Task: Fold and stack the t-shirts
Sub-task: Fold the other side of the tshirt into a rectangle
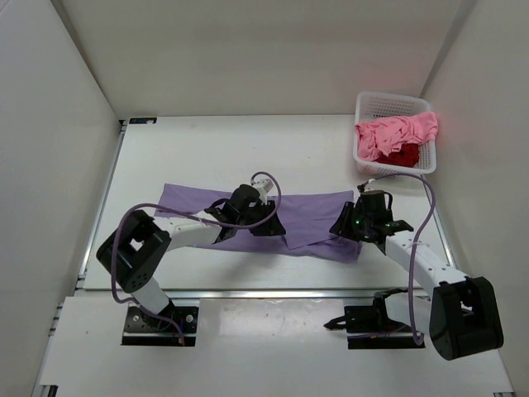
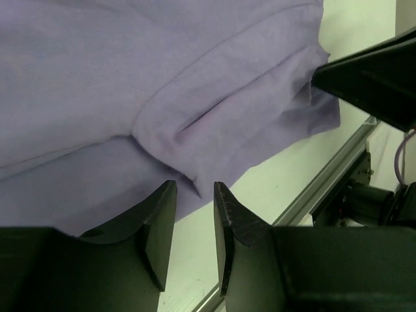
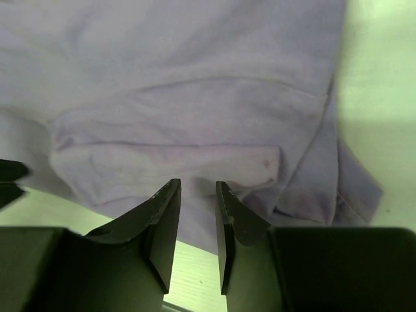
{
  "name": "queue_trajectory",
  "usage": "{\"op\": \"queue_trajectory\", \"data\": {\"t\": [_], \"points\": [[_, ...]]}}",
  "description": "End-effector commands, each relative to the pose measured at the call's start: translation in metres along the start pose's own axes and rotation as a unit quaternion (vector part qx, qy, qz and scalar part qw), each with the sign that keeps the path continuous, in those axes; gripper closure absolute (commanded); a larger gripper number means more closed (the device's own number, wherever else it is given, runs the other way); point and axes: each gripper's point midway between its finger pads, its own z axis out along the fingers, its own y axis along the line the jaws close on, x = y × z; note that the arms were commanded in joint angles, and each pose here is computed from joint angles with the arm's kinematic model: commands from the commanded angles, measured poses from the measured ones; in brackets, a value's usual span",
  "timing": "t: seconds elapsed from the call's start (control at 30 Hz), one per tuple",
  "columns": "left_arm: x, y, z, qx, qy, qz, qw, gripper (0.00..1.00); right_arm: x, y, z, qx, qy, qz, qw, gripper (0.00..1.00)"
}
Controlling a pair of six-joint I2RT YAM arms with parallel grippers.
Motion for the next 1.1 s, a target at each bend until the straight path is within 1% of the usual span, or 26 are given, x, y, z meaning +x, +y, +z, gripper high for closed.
{"op": "queue_trajectory", "data": {"t": [0.0,0.1,0.2,0.33,0.4,0.47,0.5,0.53,0.6,0.63,0.67,0.83,0.9,0.97,1.0,1.07], "points": [[0.005,-0.014,0.007,0.035,0.013,-0.022,0.999,0.6,-0.03,0.019,-0.007,-0.037,-0.056,-0.014,0.998,0.75],[0.024,-0.02,0.015,0.042,0.044,-0.02,0.998,0.59,-0.031,0.021,-0.008,-0.047,-0.059,-0.015,0.997,0.74],[0.029,-0.018,0.017,0.037,0.048,-0.023,0.998,0.58,-0.034,0.019,-0.01,-0.049,-0.063,-0.014,0.997,0.74],[0.032,-0.026,0.022,0.044,0.058,-0.014,0.997,0.52,-0.037,0.007,-0.009,-0.035,-0.07,-0.001,0.997,0.72],[0.037,-0.03,0.025,0.045,0.068,-0.011,0.997,0.51,-0.041,0.0,-0.009,-0.026,-0.077,0.008,0.997,0.7],[0.036,-0.032,0.027,0.052,0.068,-0.008,0.996,0.53,-0.039,-0.007,-0.006,-0.013,-0.072,0.023,0.997,0.71],[0.036,-0.033,0.029,0.053,0.069,-0.011,0.996,0.57,-0.039,-0.009,-0.004,-0.007,-0.072,0.019,0.997,0.71],[0.037,-0.035,0.029,0.057,0.072,-0.01,0.996,0.63,-0.038,-0.012,-0.003,-0.001,-0.071,0.025,0.997,0.71],[0.038,-0.034,0.031,0.058,0.077,-0.015,0.995,0.71,-0.041,-0.015,0.0,0.007,-0.075,0.031,0.997,0.71],[0.03,-0.033,0.03,0.058,0.067,-0.018,0.996,0.77,-0.04,-0.02,0.001,0.014,-0.075,0.034,0.997,0.71],[0.034,-0.031,0.029,0.057,0.072,-0.021,0.996,0.8,-0.039,-0.024,0.003,0.022,-0.069,0.04,0.997,0.71],[0.024,-0.032,0.022,0.065,0.059,-0.028,0.996,0.99,-0.029,-0.03,0.002,0.044,-0.057,0.037,0.997,0.7],[0.021,-0.033,0.021,0.066,0.055,-0.028,0.996,1.0,-0.023,-0.033,0.0,0.049,-0.06,0.032,0.997,0.69],[0.022,-0.035,0.021,0.068,0.057,-0.028,0.996,1.0,-0.021,-0.036,0.0,0.043,-0.061,0.046,0.996,0.68],[0.022,-0.035,0.021,0.069,0.058,-0.027,0.996,1.0,-0.019,-0.036,0.0,0.038,-0.053,0.056,0.996,0.67],[0.023,-0.038,0.021,0.075,0.061,-0.028,0.995,1.0,-0.017,-0.034,0.002,0.035,-0.045,0.049,0.997,0.67]]}}
